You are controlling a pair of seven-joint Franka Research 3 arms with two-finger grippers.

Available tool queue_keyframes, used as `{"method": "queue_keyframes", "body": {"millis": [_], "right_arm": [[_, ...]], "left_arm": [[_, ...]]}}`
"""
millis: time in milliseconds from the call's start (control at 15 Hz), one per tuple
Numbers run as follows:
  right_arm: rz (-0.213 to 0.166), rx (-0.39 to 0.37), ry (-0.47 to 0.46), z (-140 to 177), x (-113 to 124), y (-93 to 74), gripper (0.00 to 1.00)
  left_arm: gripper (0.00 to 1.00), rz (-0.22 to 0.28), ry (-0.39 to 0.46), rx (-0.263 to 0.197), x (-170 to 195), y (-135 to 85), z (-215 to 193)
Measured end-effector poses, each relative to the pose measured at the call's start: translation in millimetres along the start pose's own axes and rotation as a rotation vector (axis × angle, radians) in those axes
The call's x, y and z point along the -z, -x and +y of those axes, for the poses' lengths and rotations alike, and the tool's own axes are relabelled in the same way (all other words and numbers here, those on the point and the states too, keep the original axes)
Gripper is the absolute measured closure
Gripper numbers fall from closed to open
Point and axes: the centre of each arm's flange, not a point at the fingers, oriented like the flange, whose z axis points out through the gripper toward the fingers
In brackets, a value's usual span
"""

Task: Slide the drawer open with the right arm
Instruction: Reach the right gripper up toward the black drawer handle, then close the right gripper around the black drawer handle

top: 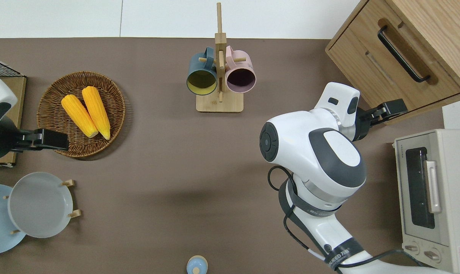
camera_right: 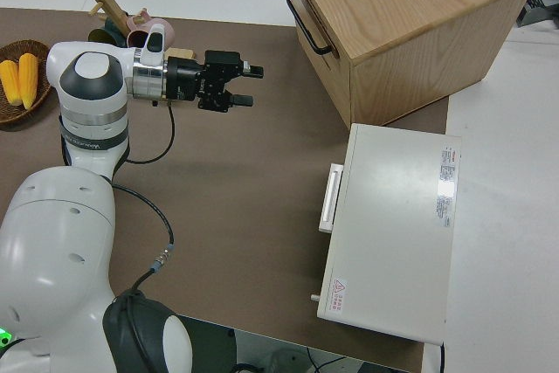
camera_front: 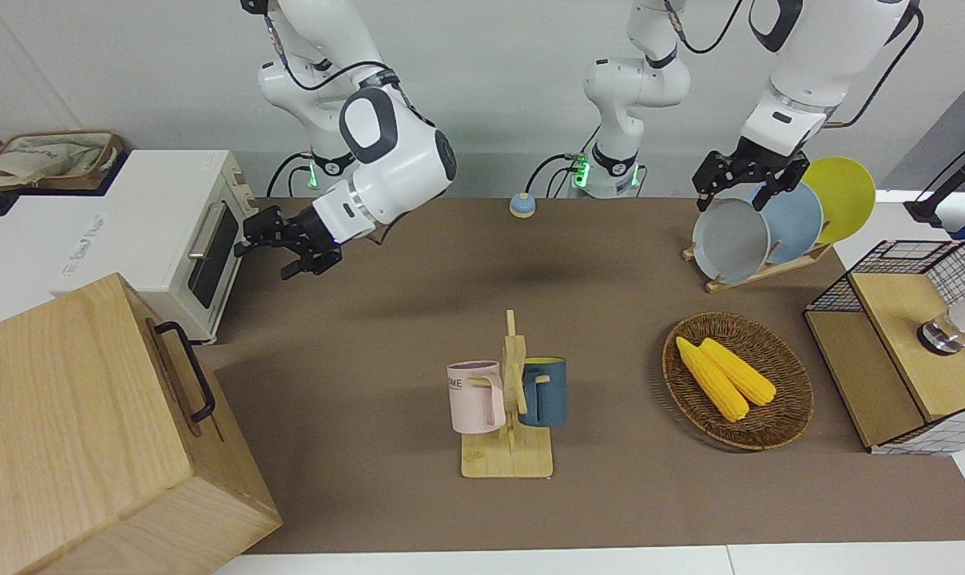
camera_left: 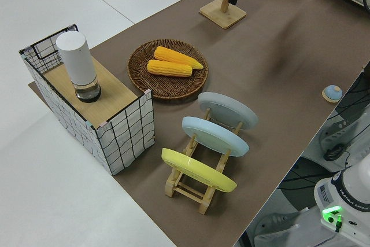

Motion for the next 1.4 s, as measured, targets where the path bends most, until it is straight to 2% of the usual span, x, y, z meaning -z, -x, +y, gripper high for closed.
{"method": "queue_keyframes", "body": {"millis": [200, 467, 533, 733, 1067, 1400], "right_arm": [[0.019, 0.028, 0.082, -6, -10, -8.4, 0.01], [0.047, 0.045, 0.139, -9, -17, -16.4, 0.01], [0.065, 0.050, 0.150, -10, -20, -19.8, 0.01], [0.070, 0.053, 0.183, -7, -30, -23.4, 0.01], [0.071, 0.063, 0.242, -1, -61, -30.6, 0.01], [0.106, 0.075, 0.302, -2, -75, -38.7, 0.05]], "left_arm": [[0.01, 0.000, 0.000, 0.000, 0, 0, 0], [0.01, 0.000, 0.000, 0.000, 0, 0, 0], [0.00, 0.000, 0.000, 0.000, 0, 0, 0], [0.00, 0.000, 0.000, 0.000, 0, 0, 0], [0.00, 0.000, 0.000, 0.000, 0, 0, 0], [0.00, 0.000, 0.000, 0.000, 0, 0, 0]]}}
